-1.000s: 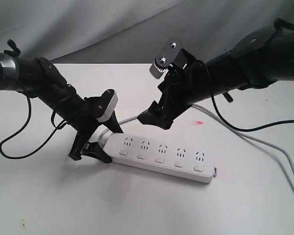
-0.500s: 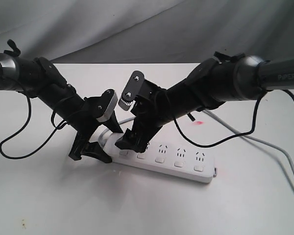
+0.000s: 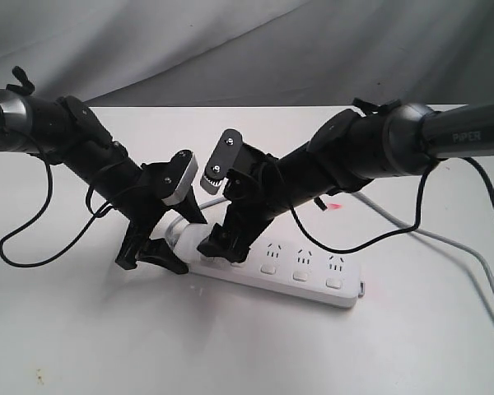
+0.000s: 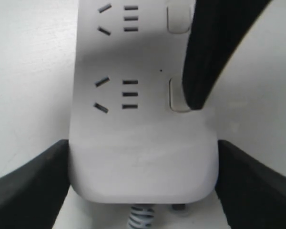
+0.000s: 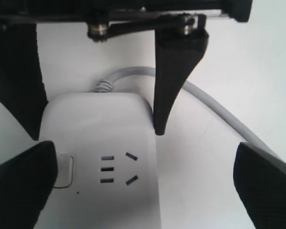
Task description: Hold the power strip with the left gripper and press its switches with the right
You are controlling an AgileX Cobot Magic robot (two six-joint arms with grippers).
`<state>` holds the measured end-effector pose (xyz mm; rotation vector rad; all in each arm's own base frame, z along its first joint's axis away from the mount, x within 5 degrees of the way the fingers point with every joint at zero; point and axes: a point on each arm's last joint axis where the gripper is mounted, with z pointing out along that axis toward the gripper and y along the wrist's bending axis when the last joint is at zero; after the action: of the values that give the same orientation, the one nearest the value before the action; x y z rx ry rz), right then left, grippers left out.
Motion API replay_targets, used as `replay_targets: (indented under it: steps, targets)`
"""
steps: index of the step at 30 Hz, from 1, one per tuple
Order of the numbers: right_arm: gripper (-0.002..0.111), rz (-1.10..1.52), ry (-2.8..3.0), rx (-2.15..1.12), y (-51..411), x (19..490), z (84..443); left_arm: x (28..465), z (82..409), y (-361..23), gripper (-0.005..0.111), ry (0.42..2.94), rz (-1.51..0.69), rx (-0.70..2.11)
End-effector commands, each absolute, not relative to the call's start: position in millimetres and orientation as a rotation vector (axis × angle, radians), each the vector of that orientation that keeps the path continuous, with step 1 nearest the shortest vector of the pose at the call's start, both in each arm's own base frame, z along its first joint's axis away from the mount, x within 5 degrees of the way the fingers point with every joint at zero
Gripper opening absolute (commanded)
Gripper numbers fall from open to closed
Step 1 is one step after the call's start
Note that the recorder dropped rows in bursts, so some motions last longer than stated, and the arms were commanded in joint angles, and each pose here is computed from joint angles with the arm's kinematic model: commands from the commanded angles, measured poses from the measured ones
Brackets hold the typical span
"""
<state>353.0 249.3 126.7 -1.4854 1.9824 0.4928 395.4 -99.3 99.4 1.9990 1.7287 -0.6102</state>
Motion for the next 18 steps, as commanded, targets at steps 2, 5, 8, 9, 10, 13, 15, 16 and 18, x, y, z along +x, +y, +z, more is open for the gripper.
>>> replay_targets:
  steps: [2,5,8,9,10,13,15,16,18]
  targets:
    - [0.091,0.494,1.977,-1.485,251,354,126,395,101,-102,0.036,1.723,-0.626,1.997]
    - [0.091,0.484,1.977,-1.481,250,355,126,395,101,-102,0.036,1.723,-0.626,1.997]
    - [0.091,0.471,1.978,-1.474,250,356,126,395,101,-102,0.036,1.723,-0.626,1.997]
    - [0.091,0.471,1.979,-1.475,250,356,125,395,101,-102,0.036,1.723,-0.626,1.997]
    - [0.091,0.472,1.982,-1.476,250,356,124,395,101,-102,0.036,1.723,-0.626,1.997]
    - [0.091,0.478,2.002,-1.481,250,356,116,395,101,-102,0.036,1.723,-0.626,1.997]
    - [0.091,0.489,2.013,-1.486,250,355,111,395,101,-102,0.036,1.723,-0.626,1.997]
    - [0.091,0.494,2.017,-1.483,250,355,111,395,101,-102,0.036,1.723,-0.626,1.997]
    - [0.091,0.492,2.02,-1.491,250,354,111,395,101,-102,0.036,1.723,-0.626,1.997]
